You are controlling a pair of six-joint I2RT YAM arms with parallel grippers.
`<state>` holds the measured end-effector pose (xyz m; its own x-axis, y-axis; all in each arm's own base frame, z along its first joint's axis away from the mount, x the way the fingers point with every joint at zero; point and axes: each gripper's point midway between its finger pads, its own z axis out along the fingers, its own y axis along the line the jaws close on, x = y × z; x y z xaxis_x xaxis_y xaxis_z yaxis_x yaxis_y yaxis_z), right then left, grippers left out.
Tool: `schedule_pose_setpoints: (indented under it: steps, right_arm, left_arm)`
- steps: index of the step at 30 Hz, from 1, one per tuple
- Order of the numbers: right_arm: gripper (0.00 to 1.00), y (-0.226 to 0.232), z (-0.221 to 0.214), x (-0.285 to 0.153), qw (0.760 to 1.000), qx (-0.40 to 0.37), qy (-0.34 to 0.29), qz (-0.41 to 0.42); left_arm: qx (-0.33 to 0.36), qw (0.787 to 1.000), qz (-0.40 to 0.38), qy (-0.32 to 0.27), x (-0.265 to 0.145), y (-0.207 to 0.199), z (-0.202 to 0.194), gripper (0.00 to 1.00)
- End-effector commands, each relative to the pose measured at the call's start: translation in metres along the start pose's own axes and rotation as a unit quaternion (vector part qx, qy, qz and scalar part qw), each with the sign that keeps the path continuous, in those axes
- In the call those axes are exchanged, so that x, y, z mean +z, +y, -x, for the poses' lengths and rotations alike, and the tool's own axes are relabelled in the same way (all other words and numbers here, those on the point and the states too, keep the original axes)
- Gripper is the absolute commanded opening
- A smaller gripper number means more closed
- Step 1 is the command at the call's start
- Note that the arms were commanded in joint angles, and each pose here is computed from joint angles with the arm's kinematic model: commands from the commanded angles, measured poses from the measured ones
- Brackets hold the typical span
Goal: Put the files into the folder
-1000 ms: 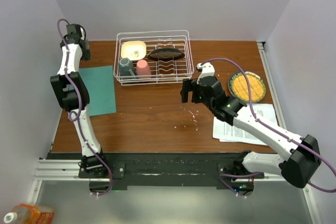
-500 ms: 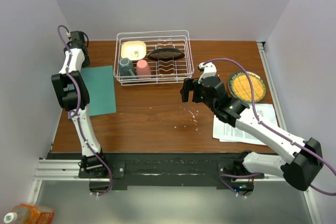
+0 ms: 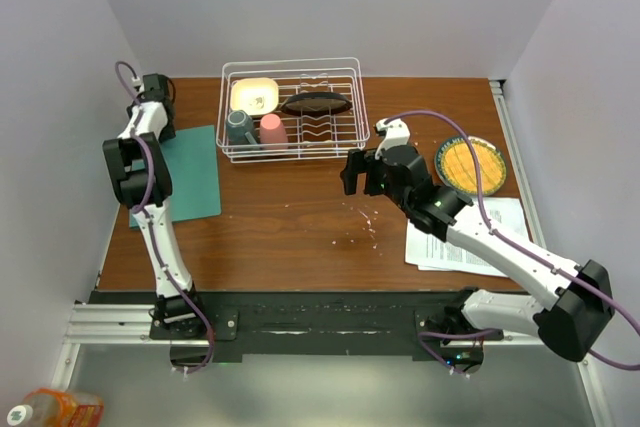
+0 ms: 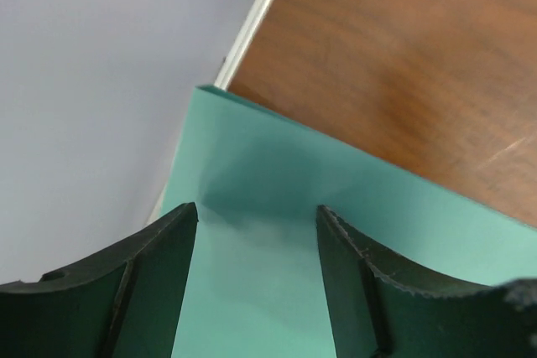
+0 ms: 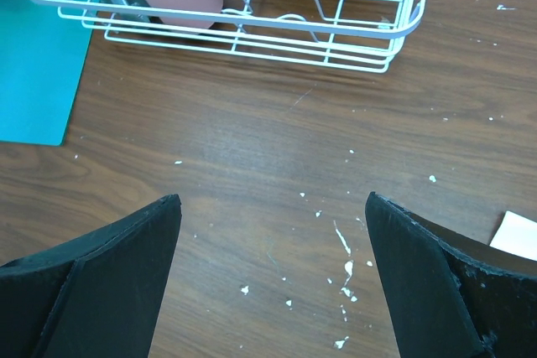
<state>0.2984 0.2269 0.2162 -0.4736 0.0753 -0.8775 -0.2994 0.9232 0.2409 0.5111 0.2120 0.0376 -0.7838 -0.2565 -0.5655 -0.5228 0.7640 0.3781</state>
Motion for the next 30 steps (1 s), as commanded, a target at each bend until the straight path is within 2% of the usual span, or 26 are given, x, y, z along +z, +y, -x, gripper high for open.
schedule_pose_setpoints:
  steps: [1, 9, 10, 12, 13, 14, 16, 20, 23, 25, 27, 30]
  right_arm:
    - [0.96, 0.011, 0.009, -0.001, 1.0, 0.004, -0.015, 0.022]
    - [0.96, 0.006, 0.01, -0.013, 0.999, 0.011, -0.022, 0.02]
    - [0.96, 0.006, 0.011, -0.014, 0.999, 0.012, -0.023, 0.02]
    - [0.96, 0.005, 0.012, -0.017, 0.999, 0.014, -0.024, 0.019]
    - [0.96, 0.004, 0.013, -0.019, 0.999, 0.013, -0.026, 0.019]
    - [0.96, 0.003, 0.013, -0.019, 0.999, 0.015, -0.025, 0.017]
    - [0.96, 0.003, 0.014, -0.022, 0.999, 0.017, -0.027, 0.017]
    - [0.95, 0.004, 0.014, -0.024, 0.999, 0.019, -0.027, 0.02]
    - [0.95, 0.004, 0.015, -0.024, 0.999, 0.02, -0.025, 0.02]
    - [0.95, 0.004, 0.012, -0.024, 0.999, 0.021, -0.023, 0.022]
    - [0.95, 0.004, 0.009, -0.023, 0.999, 0.021, -0.02, 0.023]
    - [0.95, 0.003, 0.004, -0.021, 0.999, 0.02, -0.014, 0.022]
  left_arm:
    - [-0.003, 1.0, 0.011, 0.006, -0.001, 0.01, -0.021, 0.64]
    - [0.048, 0.997, 0.0, 0.06, 0.008, 0.004, -0.098, 0.62]
    - [0.052, 0.997, -0.005, 0.051, 0.005, 0.004, -0.098, 0.61]
    - [0.076, 0.995, -0.007, 0.068, 0.002, 0.002, -0.127, 0.61]
    - [0.08, 0.995, -0.014, 0.055, -0.003, 0.001, -0.126, 0.6]
    - [0.098, 0.992, -0.015, 0.074, -0.004, 0.003, -0.153, 0.6]
    - [0.122, 0.99, -0.023, 0.066, -0.012, 0.002, -0.16, 0.58]
    - [0.173, 0.98, -0.05, 0.084, -0.027, 0.004, -0.194, 0.56]
    - [0.186, 0.978, -0.059, 0.075, -0.042, 0.011, -0.194, 0.55]
    - [0.164, 0.982, -0.077, 0.054, -0.061, 0.018, -0.175, 0.56]
    - [0.116, 0.989, -0.092, 0.025, -0.077, 0.027, -0.143, 0.57]
    - [0.062, 0.991, -0.116, 0.012, -0.09, 0.039, -0.109, 0.59]
